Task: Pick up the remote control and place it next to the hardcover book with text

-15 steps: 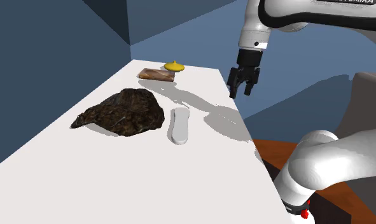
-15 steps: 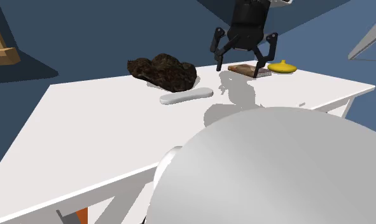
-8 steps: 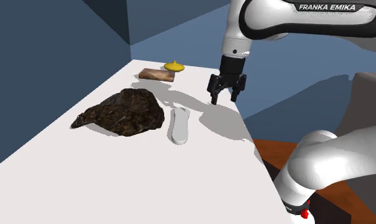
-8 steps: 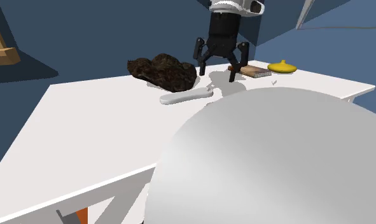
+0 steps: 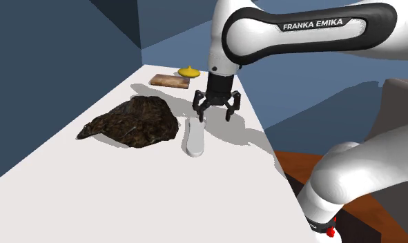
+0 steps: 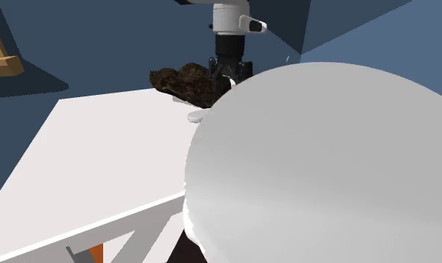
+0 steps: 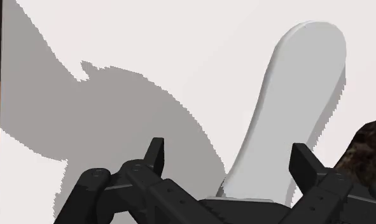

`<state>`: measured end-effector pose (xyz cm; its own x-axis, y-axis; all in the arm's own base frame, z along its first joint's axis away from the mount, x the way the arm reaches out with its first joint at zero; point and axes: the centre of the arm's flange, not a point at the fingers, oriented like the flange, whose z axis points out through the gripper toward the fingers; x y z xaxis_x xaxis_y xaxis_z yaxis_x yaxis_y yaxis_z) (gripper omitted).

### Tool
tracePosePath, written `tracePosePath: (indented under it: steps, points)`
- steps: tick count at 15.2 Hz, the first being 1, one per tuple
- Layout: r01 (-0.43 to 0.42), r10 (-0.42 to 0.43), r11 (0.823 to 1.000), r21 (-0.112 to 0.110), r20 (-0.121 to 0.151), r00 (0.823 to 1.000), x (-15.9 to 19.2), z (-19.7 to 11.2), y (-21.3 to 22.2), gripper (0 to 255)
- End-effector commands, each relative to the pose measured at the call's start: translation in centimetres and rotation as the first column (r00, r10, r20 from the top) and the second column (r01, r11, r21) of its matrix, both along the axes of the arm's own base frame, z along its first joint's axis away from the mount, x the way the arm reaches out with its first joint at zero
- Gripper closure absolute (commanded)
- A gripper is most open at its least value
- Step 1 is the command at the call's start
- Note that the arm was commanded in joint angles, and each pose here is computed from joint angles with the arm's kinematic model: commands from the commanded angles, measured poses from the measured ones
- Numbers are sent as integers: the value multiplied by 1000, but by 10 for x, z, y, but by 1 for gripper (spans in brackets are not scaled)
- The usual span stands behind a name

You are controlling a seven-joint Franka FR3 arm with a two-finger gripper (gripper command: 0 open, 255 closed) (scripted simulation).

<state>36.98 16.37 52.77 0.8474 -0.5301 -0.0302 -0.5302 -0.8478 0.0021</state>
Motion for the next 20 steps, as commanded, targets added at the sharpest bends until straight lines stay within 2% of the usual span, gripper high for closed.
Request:
tracePosePath:
  steps: [1, 4, 12, 19, 20]
  points:
    - [73, -73, 997, -14, 11, 997, 17, -9, 21, 0]
    - [156, -155, 987, -33, 24, 988, 39, -21, 42, 0]
    - [156, -155, 987, -33, 24, 988, 39, -61, 42, 0]
    - [156, -155, 987, -33, 24, 988, 39, -61, 42, 0]
    - [156, -155, 987, -33, 24, 988, 39, -61, 42, 255]
